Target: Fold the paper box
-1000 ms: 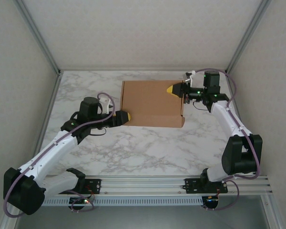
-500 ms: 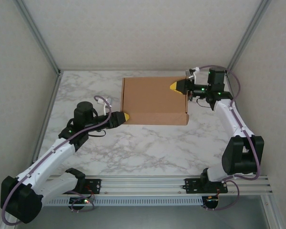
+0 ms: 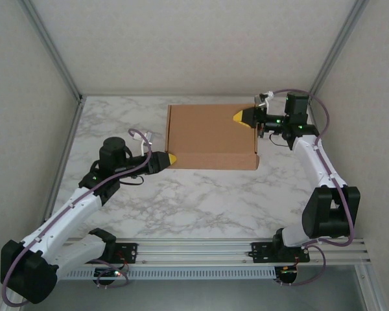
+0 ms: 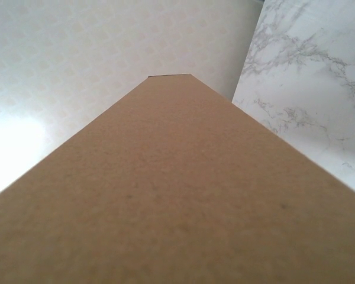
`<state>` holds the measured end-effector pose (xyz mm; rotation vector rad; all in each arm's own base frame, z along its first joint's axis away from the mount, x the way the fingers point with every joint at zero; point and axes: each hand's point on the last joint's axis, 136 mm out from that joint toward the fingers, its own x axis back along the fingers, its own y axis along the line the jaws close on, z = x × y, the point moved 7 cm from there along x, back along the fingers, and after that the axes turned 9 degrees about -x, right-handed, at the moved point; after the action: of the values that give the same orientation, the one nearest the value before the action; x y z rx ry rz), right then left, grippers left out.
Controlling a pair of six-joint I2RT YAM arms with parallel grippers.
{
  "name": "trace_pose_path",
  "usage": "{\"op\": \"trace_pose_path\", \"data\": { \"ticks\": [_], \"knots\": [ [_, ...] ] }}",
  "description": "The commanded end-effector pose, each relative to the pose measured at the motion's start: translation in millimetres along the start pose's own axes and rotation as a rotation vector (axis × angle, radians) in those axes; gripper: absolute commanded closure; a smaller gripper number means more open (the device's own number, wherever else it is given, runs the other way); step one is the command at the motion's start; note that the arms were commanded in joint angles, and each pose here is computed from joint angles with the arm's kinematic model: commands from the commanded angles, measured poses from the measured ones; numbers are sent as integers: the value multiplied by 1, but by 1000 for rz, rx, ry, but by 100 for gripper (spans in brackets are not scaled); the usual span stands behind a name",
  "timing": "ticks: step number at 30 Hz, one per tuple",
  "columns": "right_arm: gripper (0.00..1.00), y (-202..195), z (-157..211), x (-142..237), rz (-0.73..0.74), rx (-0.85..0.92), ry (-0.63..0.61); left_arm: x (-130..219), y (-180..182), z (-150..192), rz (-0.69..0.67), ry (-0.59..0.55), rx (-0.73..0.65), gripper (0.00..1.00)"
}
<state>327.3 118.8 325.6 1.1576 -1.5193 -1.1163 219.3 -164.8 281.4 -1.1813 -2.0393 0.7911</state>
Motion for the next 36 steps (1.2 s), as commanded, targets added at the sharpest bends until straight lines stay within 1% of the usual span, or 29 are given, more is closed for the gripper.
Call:
{"op": "trace_pose_path", "data": {
  "ticks": [1,5,7,8,11,13,15,17,22,25,28,30,33,36],
  "knots": [
    [83,17,-3,2,14,46,-40,6,-32,-10,123,-1,-77,80],
    [83,16,-3,2,19,39,-44,6,-31,-10,115,-1,-77,84],
    [83,15,-4,2,26,33,-52,6,-30,-11,105,-3,-74,83],
    [83,15,-4,3,30,29,-57,6,-28,-11,89,-6,-72,75],
    [82,11,-7,4,51,6,-82,7,-25,-15,36,-20,-73,46],
    [82,3,-9,5,73,-33,-104,9,-23,-17,-2,-28,-74,33],
    [82,-7,-10,5,92,-87,-123,13,-20,-21,-70,-50,-84,24],
    [81,-21,-10,4,108,-159,-144,22,-20,-28,-169,-97,-119,18],
    [82,-47,-6,5,142,-297,-208,52,-16,-46,-475,-224,-231,12],
    [82,-56,-3,7,162,-367,-247,59,-10,-49,-589,-234,-269,11],
    [81,-70,1,7,167,-469,-282,46,-17,-46,-540,-184,-320,12],
    [81,-77,6,4,142,-531,-292,31,-30,-43,-530,-141,-399,13],
    [82,-94,20,-4,170,-632,-286,5,-45,-35,-606,-74,-568,12],
    [84,-110,32,-10,151,-716,-268,-23,-58,-19,-684,17,-791,12]
  ]
}}
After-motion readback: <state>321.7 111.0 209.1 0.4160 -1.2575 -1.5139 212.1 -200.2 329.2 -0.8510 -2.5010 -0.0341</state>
